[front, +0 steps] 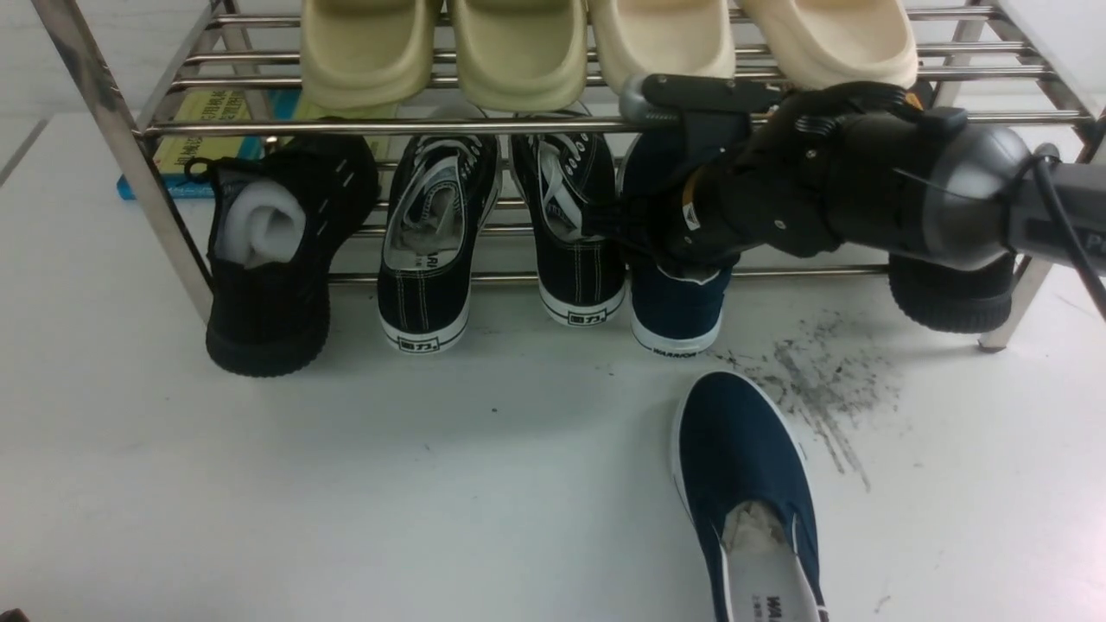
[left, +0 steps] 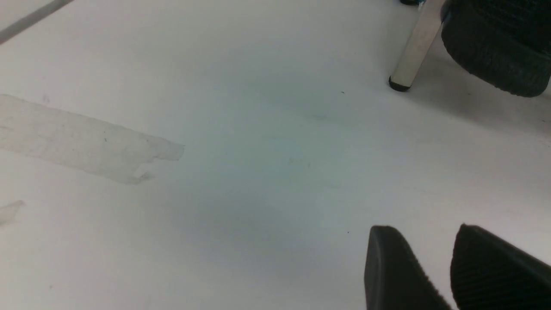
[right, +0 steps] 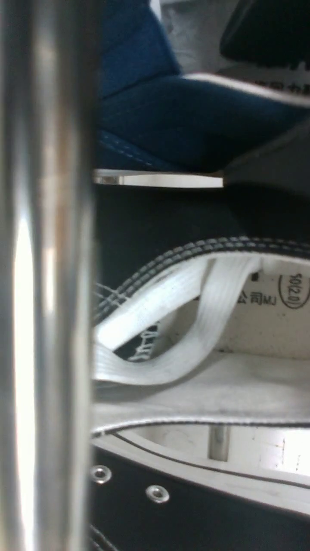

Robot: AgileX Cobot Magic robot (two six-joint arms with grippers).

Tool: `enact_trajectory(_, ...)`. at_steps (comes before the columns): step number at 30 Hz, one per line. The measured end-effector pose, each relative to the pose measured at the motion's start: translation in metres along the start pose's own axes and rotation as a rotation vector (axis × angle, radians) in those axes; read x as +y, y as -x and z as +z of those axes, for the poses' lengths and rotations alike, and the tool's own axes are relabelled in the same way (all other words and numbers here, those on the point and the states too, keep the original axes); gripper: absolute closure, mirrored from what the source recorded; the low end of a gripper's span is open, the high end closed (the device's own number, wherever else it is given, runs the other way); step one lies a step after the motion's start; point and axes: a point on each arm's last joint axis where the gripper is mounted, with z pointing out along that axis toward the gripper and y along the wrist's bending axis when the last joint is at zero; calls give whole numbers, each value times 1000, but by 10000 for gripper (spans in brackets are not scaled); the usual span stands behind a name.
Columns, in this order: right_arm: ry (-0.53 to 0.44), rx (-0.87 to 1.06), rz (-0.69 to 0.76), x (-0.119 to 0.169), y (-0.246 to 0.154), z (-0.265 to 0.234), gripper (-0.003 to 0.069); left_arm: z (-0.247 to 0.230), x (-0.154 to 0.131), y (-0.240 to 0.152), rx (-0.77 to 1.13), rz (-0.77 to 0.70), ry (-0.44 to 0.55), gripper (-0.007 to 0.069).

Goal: Take the shoes off the shelf with your hand on the white table.

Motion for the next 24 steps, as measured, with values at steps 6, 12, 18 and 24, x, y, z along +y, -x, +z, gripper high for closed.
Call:
enact_trajectory(6,2,-2,9,0,2,-4,618,0,0,0,0,0,0,384)
enact_trajectory(12,-72,32,2,-5,10,-34,615,0,0,0,0,0,0,384)
enact_trajectory(18,-171,157,-110,-2,-3,-81,615,0,0,0,0,0,0,384)
enact_trajectory(24,-171,222,-184,14,-26,-114,615,0,0,0,0,0,0,384)
